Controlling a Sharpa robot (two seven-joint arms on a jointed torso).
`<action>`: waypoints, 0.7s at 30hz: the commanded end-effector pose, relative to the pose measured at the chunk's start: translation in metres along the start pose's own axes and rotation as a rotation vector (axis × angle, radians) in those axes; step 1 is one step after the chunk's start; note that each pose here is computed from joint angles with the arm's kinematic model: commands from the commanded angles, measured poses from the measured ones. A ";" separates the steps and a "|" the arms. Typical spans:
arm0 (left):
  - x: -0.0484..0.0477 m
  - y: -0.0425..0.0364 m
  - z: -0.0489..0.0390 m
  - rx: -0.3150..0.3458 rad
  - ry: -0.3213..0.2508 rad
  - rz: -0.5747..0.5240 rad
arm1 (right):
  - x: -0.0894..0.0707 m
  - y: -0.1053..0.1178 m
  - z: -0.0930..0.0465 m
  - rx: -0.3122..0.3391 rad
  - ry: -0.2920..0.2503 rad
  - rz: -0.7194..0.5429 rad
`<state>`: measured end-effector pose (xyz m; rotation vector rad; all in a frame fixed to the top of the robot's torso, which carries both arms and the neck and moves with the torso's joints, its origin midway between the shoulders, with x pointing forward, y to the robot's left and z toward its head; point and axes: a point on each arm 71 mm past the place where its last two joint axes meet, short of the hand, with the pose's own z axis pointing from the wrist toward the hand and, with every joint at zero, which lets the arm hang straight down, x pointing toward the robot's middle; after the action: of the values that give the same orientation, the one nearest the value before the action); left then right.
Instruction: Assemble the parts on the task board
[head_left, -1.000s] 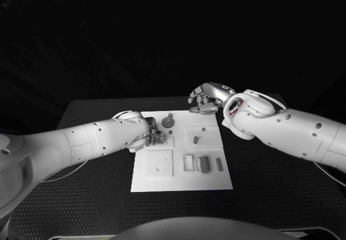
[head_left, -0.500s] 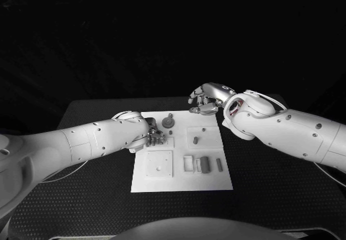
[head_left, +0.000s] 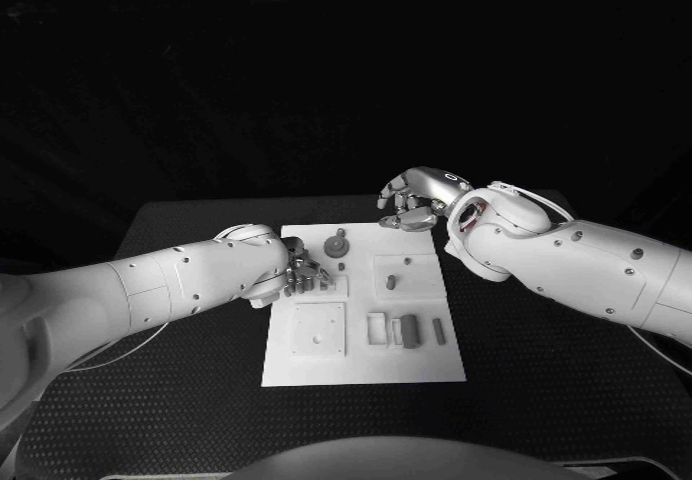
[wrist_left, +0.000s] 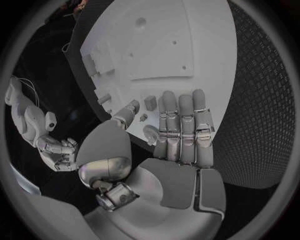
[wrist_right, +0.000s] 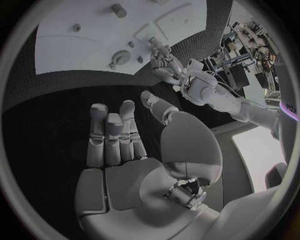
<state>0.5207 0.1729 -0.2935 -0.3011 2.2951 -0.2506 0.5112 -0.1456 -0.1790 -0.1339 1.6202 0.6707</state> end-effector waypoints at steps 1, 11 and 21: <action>-0.0053 -0.0021 -0.0025 0.016 -0.012 -0.020 | 0.000 0.000 0.000 -0.006 0.006 -0.004; -0.0336 -0.0010 -0.0121 0.028 -0.034 -0.075 | 0.000 -0.001 0.000 -0.005 0.005 -0.003; -0.0847 0.0121 -0.0192 0.003 -0.109 -0.106 | 0.000 -0.002 0.000 0.000 0.007 -0.001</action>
<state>0.5593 0.2105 -0.2248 -0.4301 2.1548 -0.2704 0.5124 -0.1481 -0.1795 -0.1295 1.6214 0.6650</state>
